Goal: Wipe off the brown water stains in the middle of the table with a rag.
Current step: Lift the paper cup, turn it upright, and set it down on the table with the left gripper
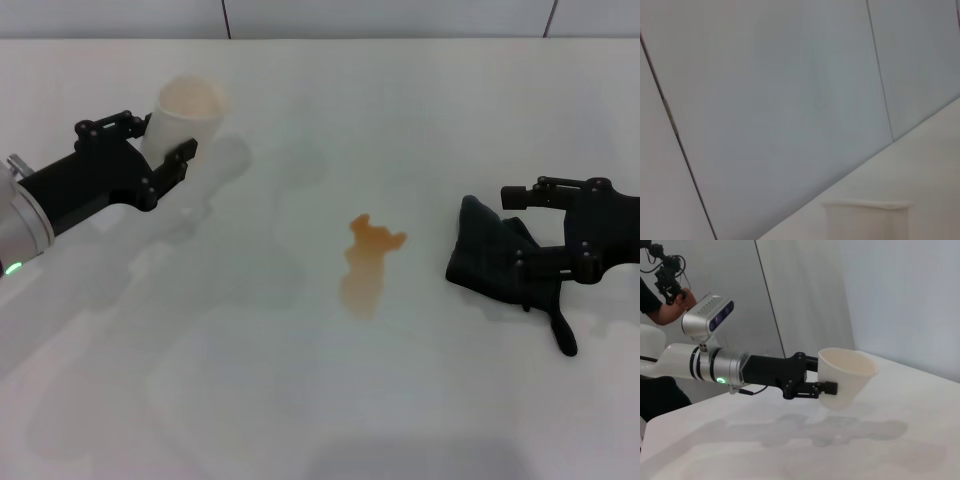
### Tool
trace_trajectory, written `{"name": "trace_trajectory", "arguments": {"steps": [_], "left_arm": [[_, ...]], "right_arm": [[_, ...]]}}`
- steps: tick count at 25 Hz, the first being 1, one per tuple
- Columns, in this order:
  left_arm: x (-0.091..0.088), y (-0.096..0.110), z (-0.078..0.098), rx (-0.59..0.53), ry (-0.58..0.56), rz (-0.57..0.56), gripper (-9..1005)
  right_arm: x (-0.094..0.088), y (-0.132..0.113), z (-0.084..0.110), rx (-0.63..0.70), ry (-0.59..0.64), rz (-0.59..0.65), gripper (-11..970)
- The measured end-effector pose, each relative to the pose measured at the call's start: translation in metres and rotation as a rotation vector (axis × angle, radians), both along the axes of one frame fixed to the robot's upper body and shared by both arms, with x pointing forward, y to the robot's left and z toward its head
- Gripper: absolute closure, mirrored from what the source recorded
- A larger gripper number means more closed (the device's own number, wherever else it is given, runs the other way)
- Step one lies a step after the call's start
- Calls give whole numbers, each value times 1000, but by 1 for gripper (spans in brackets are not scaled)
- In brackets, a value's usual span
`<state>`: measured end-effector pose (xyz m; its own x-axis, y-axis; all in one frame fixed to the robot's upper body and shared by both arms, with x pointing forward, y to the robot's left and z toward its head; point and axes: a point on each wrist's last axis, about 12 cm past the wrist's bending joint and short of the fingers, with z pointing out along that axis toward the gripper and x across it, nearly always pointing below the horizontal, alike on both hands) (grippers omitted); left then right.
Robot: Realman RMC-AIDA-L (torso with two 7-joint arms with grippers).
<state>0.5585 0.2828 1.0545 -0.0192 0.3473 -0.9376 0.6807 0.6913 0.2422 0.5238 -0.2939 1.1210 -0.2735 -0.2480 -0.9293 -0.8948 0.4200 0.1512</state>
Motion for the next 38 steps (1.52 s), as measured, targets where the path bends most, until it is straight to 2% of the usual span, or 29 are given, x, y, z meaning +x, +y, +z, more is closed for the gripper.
{"name": "trace_trajectory", "arguments": {"steps": [16,25,38], "left_arm": [[-14,-4,-22,31,14,-4,486],[-19,-3,-27,36,-8,8,451],[-36,-3,-44,81,2,-5,380]], "right_arm": [[0,2,-4,-31,-13,9,120],[-2,2,-6,-35,-12,13,120],[-4,5,-9,-56,-27,36,120]]}}
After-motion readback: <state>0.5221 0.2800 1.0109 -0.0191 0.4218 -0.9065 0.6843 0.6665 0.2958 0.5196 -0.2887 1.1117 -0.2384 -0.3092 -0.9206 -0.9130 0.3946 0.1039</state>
